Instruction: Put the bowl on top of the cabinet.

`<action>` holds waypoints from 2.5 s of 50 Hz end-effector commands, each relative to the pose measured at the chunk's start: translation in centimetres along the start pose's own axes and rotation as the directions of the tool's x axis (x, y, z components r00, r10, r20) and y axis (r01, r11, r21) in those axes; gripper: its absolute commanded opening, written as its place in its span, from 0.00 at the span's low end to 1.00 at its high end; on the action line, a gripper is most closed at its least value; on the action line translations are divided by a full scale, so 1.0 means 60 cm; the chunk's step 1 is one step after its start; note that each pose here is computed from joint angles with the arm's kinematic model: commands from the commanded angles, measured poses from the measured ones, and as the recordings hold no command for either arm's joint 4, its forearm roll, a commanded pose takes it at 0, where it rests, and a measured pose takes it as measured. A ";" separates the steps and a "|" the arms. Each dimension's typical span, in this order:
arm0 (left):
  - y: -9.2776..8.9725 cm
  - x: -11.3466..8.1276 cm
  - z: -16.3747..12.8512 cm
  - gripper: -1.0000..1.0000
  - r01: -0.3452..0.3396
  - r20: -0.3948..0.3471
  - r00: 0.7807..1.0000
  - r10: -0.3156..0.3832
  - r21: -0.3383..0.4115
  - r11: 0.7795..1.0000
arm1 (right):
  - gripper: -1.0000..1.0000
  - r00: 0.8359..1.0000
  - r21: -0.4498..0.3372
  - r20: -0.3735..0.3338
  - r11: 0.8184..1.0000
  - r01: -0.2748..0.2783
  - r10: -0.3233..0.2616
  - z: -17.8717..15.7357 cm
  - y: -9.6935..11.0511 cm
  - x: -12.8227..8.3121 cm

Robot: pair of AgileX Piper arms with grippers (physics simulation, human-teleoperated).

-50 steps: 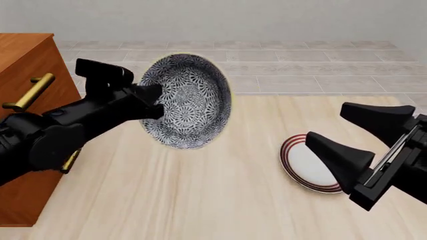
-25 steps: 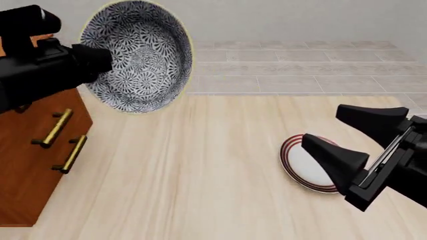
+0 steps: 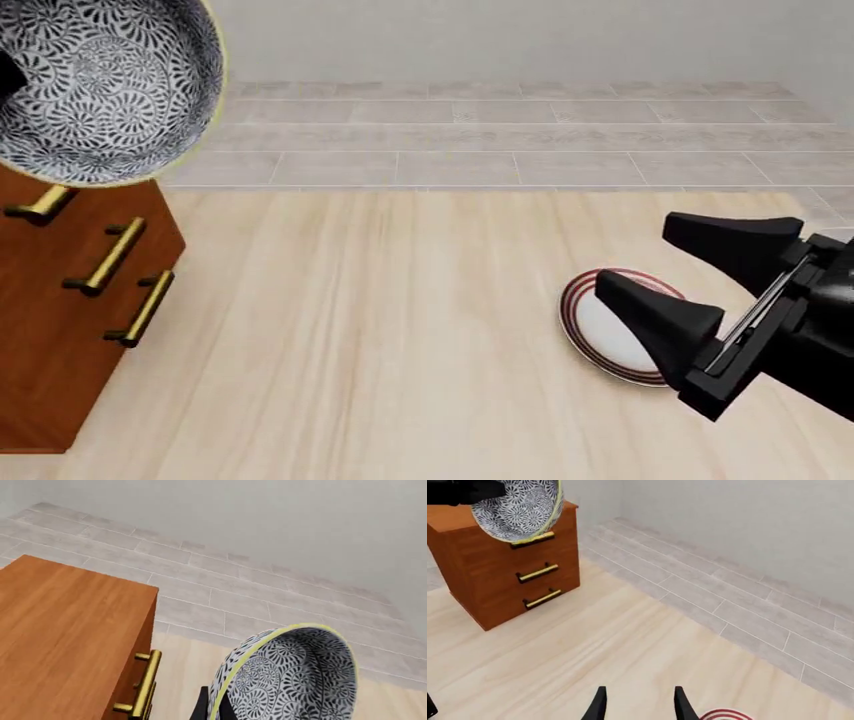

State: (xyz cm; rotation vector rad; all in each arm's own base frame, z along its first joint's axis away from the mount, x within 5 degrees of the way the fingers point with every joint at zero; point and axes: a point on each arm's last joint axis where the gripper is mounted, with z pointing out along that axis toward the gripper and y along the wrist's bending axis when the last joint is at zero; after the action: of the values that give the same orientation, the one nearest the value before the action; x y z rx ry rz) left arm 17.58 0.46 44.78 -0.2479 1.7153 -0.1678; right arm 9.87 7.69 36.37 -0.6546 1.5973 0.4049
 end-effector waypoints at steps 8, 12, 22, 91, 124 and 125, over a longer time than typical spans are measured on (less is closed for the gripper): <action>0.037 -0.041 -0.061 0.00 0.065 0.157 0.987 -0.041 -0.147 0.987 | 1.00 1.000 -0.003 -0.006 1.000 0.002 -0.002 0.002 0.001 0.001; 0.044 -0.039 -0.061 0.00 0.120 0.180 0.979 -0.091 -0.159 0.980 | 1.00 1.000 -0.004 -0.007 1.000 0.001 -0.001 0.002 0.001 0.001; 0.079 -0.026 -0.054 0.00 0.256 0.258 0.946 -0.195 -0.227 0.940 | 1.00 1.000 -0.005 -0.006 1.000 0.001 -0.001 0.001 0.001 0.001; 0.261 0.055 0.050 0.00 0.639 0.493 0.744 -0.451 -0.327 0.697 | 1.00 1.000 -0.008 -0.015 1.000 0.002 -0.002 0.007 0.002 0.006; 0.262 0.083 0.064 1.00 0.661 0.483 0.727 -0.488 -0.301 0.688 | 1.00 1.000 -0.016 -0.015 1.000 0.008 -0.008 0.004 0.004 0.006; 0.262 0.083 0.064 1.00 0.661 0.483 0.727 -0.488 -0.301 0.688 | 1.00 1.000 -0.016 -0.015 1.000 0.008 -0.008 0.004 0.004 0.006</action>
State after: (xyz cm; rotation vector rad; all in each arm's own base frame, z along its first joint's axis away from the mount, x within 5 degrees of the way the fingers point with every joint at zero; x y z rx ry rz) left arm 17.93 13.81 37.80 -1.0212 1.1913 -0.0931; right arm 10.12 8.09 35.71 -0.6749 1.6097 0.4082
